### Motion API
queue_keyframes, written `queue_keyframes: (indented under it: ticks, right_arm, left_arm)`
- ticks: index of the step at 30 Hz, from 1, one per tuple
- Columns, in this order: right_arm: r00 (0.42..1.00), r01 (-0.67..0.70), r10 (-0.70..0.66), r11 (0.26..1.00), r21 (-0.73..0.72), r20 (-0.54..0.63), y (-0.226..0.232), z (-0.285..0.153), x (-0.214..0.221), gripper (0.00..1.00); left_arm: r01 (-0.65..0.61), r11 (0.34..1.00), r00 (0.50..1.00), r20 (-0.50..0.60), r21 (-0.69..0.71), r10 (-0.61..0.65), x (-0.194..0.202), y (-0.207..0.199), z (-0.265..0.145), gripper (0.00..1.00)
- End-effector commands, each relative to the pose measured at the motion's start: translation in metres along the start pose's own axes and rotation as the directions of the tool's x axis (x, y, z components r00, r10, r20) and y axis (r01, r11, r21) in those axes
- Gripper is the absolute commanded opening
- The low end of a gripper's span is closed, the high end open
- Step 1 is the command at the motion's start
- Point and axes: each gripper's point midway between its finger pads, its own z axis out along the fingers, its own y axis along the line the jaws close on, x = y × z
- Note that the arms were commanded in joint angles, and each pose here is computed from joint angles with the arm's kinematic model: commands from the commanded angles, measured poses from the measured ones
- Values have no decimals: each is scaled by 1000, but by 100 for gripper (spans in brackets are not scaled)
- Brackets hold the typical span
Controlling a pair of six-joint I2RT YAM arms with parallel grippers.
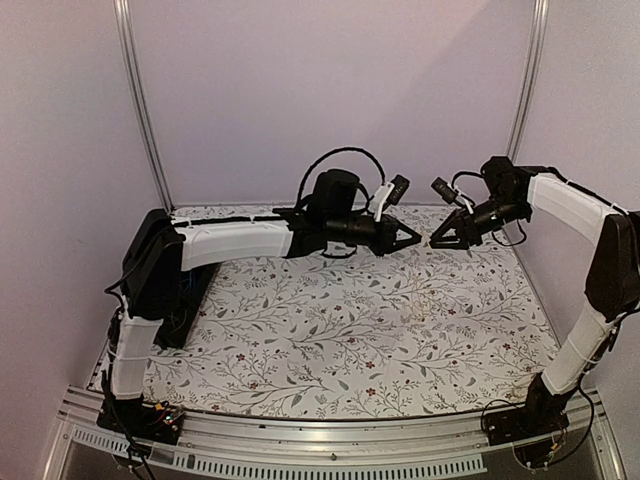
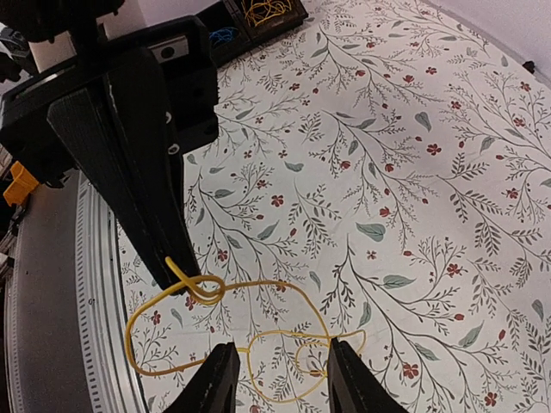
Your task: Untangle the cables
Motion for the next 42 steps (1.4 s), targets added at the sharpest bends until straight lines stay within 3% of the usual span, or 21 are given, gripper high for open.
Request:
queue_keyframes:
  ticks: [1,21,32,42]
  right_arm:
    - [997,51,-48,997,-50,67,13,0,-21,40]
    - [985,-36,48,997,-74,165,6,3,-44,36]
    - [985,-16,52,977,-213,164,35,12,-41,40]
    - [987,-72,85,992,-99,133,7,31,-43,36]
  left_arm:
    - [-6,999,998,57,37,4,-21,-7,-9,0]
    - [4,998,999,54,67,-7,-22,-6,-3,0]
    - [25,998,998,58,53,-28,-21,-2,-3,0]
    - [21,998,998,63,57,-24,-23,-4,-3,0]
